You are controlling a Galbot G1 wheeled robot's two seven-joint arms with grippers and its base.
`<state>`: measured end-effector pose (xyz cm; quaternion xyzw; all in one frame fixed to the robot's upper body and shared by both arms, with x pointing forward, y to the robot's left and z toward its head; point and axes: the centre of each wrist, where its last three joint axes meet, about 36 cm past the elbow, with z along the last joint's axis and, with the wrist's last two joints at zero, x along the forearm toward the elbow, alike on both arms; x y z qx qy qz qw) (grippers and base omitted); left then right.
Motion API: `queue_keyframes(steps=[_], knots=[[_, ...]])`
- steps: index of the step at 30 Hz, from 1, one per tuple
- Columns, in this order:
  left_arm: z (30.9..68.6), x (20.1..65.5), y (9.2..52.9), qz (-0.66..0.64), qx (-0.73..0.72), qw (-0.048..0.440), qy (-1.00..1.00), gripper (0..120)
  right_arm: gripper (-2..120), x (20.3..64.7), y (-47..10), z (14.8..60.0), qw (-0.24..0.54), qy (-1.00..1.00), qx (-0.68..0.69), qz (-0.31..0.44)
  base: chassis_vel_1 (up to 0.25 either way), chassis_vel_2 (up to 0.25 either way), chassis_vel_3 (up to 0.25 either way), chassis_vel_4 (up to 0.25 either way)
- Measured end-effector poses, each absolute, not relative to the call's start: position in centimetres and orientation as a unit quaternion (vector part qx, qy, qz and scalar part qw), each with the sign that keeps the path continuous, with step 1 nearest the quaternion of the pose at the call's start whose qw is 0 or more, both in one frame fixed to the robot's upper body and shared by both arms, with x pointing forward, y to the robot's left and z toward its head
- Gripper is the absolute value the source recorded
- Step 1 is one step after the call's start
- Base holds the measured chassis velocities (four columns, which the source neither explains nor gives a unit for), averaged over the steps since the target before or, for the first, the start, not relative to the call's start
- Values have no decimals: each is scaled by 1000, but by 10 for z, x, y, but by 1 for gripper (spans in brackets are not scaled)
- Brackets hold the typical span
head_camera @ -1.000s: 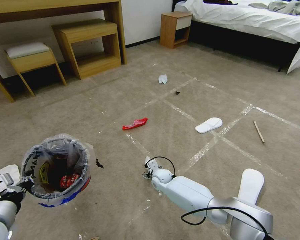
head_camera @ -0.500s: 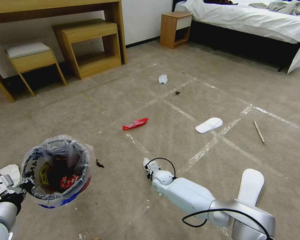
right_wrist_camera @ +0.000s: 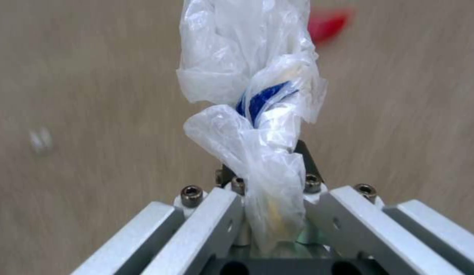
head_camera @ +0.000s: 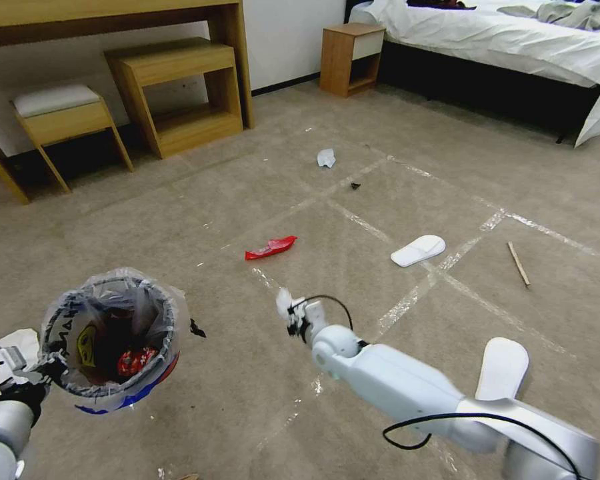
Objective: Pick up the trash bin and place the garbage on the floor into it.
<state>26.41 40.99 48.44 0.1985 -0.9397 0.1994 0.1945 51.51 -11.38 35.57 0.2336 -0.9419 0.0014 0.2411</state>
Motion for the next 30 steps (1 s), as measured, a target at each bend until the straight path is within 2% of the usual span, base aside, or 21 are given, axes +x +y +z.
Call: queue_keyframes(steps=[2,5,7,10,14,15,18,30], knots=[[484,265,410,199,197,196,-940,1,2,514,-125,362,221,-945,241,-10,0,0,0,0],[486,267,406,201,189,201,-940,1,2,511,-156,394,122,-949,284,-56,0,0,0,0],[487,268,405,203,186,203,-940,1,2,509,-158,401,100,-948,295,-67,0,0,0,0],[487,269,405,203,184,204,-940,1,2,507,-160,409,80,-946,305,-77,0,0,0,0],[494,274,401,212,170,209,-939,1,2,489,-154,449,-14,-920,372,-119,0,0,0,0],[494,274,401,212,170,209,-939,1,2,489,-154,449,-14,-920,372,-119,0,0,0,0],[504,277,395,223,147,218,-939,1,2,470,-137,486,-70,-889,429,-140,0,0,0,0],[519,285,384,226,101,249,-936,1,2,451,-88,537,-113,-813,560,-112,0,0,0,0]])
